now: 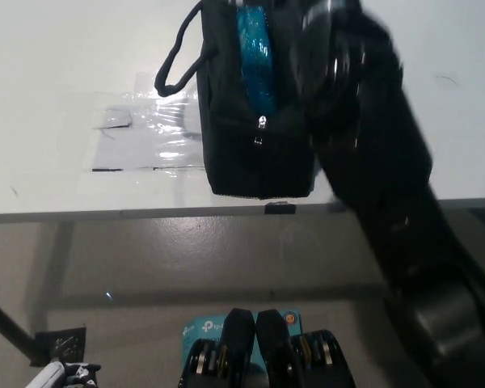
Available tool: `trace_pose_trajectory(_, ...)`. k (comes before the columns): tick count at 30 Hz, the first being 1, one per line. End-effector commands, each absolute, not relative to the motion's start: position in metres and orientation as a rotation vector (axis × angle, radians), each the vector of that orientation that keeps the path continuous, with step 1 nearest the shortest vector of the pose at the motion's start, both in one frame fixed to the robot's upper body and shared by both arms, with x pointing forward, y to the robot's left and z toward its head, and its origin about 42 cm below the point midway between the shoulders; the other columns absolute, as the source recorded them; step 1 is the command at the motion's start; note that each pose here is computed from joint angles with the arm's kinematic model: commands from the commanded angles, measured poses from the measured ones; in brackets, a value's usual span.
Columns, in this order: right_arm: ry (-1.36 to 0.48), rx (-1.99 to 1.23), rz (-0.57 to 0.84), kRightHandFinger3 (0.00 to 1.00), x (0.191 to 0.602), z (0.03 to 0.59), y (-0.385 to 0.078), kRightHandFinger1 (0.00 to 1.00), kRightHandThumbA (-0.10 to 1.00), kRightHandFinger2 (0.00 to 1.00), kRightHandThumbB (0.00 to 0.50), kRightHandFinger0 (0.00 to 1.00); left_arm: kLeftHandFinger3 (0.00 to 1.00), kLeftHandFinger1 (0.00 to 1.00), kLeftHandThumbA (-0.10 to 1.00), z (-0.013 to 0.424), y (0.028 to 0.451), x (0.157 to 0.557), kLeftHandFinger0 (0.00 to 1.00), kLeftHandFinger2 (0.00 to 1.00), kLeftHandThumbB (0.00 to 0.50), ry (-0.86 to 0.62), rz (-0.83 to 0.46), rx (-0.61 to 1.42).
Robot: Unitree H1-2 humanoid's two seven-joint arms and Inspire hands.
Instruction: The robot uses its right hand to pick up a stack of plates kept in the middle of the desk and put it inside a bag kept next to it
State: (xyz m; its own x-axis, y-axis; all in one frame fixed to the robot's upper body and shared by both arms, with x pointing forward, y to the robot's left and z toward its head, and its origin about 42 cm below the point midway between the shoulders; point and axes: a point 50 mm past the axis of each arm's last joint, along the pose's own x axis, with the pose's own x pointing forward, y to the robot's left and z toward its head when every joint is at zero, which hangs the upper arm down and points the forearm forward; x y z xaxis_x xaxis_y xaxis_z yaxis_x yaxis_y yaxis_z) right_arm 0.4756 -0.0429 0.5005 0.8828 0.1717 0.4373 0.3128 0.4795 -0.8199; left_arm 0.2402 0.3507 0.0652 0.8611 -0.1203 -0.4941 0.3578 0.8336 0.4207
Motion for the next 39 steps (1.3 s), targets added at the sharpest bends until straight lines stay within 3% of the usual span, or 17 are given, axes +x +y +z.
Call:
trace_pose_trajectory(1, -0.577, -1.061, -0.124, 1.00, 0.449, 0.554, -0.056, 1.00, 0.92, 1.00, 0.412, 1.00, 0.76, 0.81, -0.10, 0.066, 0.355, 0.236, 0.83, 0.85, 0.153, 0.468, -0.263, 0.538)
trace_pose_trajectory(2, -0.583, -1.024, -0.109, 1.00, 0.436, 0.549, -0.065, 1.00, 0.79, 1.00, 0.379, 1.00, 0.76, 0.81, -0.10, 0.067, 0.354, 0.235, 0.83, 0.85, 0.153, 0.472, -0.260, 0.549)
trace_pose_trajectory(7, -0.604, -0.842, -0.055, 1.00, 0.399, 0.516, -0.082, 1.00, 0.59, 1.00, 0.284, 1.00, 0.76, 0.81, -0.10, 0.066, 0.358, 0.233, 0.85, 0.85, 0.156, 0.479, -0.255, 0.547)
trace_pose_trajectory(10, -0.630, -0.708, -0.044, 1.00, 0.369, 0.472, -0.102, 1.00, 0.51, 1.00, 0.248, 0.90, 0.75, 0.81, -0.10, 0.066, 0.356, 0.231, 0.84, 0.84, 0.144, 0.478, -0.254, 0.541)
trace_pose_trajectory(11, -0.640, -0.687, -0.048, 1.00, 0.364, 0.461, -0.107, 1.00, 0.46, 1.00, 0.232, 0.80, 0.75, 0.82, -0.10, 0.066, 0.356, 0.231, 0.84, 0.84, 0.146, 0.481, -0.252, 0.539)
trace_pose_trajectory(13, -0.649, -0.608, -0.081, 0.99, 0.345, 0.418, -0.126, 0.69, 0.36, 0.92, 0.212, 0.50, 0.79, 0.81, -0.10, 0.065, 0.357, 0.232, 0.84, 0.86, 0.152, 0.482, -0.253, 0.547)
trace_pose_trajectory(15, -0.642, -0.583, -0.086, 0.93, 0.338, 0.402, -0.133, 0.58, 0.32, 0.82, 0.205, 0.39, 0.78, 0.80, -0.10, 0.066, 0.356, 0.231, 0.83, 0.85, 0.159, 0.478, -0.253, 0.547)
trace_pose_trajectory(18, -0.603, -0.520, -0.077, 0.90, 0.319, 0.358, -0.153, 0.60, 0.21, 0.81, 0.179, 0.38, 0.76, 0.78, -0.10, 0.067, 0.358, 0.232, 0.82, 0.82, 0.152, 0.468, -0.247, 0.543)
trace_pose_trajectory(20, -0.585, -0.501, -0.062, 0.91, 0.315, 0.342, -0.161, 0.62, 0.22, 0.81, 0.173, 0.41, 0.74, 0.76, -0.10, 0.068, 0.357, 0.231, 0.81, 0.81, 0.151, 0.465, -0.244, 0.538)
trace_pose_trajectory(23, -0.515, -0.487, -0.027, 0.97, 0.306, 0.287, -0.192, 0.83, 0.22, 0.87, 0.173, 0.62, 0.77, 0.79, -0.10, 0.068, 0.357, 0.231, 0.85, 0.82, 0.154, 0.473, -0.239, 0.541)
trace_pose_trajectory(27, -0.379, -0.430, 0.003, 1.00, 0.295, 0.222, -0.230, 0.86, 0.28, 0.91, 0.196, 0.72, 0.78, 0.80, -0.10, 0.070, 0.360, 0.234, 0.86, 0.83, 0.151, 0.464, -0.239, 0.542)
trace_pose_trajectory(31, -0.266, -0.350, 0.016, 1.00, 0.287, 0.170, -0.255, 0.84, 0.33, 0.93, 0.217, 0.66, 0.75, 0.75, -0.10, 0.075, 0.365, 0.240, 0.82, 0.81, 0.154, 0.452, -0.232, 0.552)
trace_pose_trajectory(32, -0.247, -0.336, 0.019, 1.00, 0.286, 0.157, -0.260, 0.85, 0.41, 0.95, 0.223, 0.66, 0.75, 0.76, -0.10, 0.078, 0.368, 0.241, 0.82, 0.80, 0.153, 0.448, -0.226, 0.553)
trace_pose_trajectory(35, -0.183, -0.303, 0.001, 1.00, 0.278, 0.118, -0.279, 0.90, 0.57, 0.96, 0.217, 0.74, 0.77, 0.82, -0.10, 0.077, 0.368, 0.241, 0.89, 0.84, 0.151, 0.455, -0.220, 0.547)
trace_pose_trajectory(37, -0.152, -0.294, -0.017, 1.00, 0.276, 0.101, -0.286, 0.93, 0.60, 0.96, 0.199, 0.78, 0.77, 0.80, -0.10, 0.078, 0.368, 0.240, 0.89, 0.84, 0.151, 0.452, -0.222, 0.543)
trace_pose_trajectory(38, -0.112, -0.301, -0.031, 1.00, 0.274, 0.083, -0.292, 0.82, 0.71, 0.92, 0.209, 0.71, 0.77, 0.80, -0.10, 0.078, 0.368, 0.240, 0.89, 0.83, 0.142, 0.449, -0.220, 0.540)
trace_pose_trajectory(39, -0.090, -0.282, -0.036, 1.00, 0.273, 0.072, -0.295, 0.81, 0.74, 0.90, 0.218, 0.67, 0.76, 0.79, -0.10, 0.078, 0.368, 0.240, 0.89, 0.83, 0.146, 0.450, -0.216, 0.538)
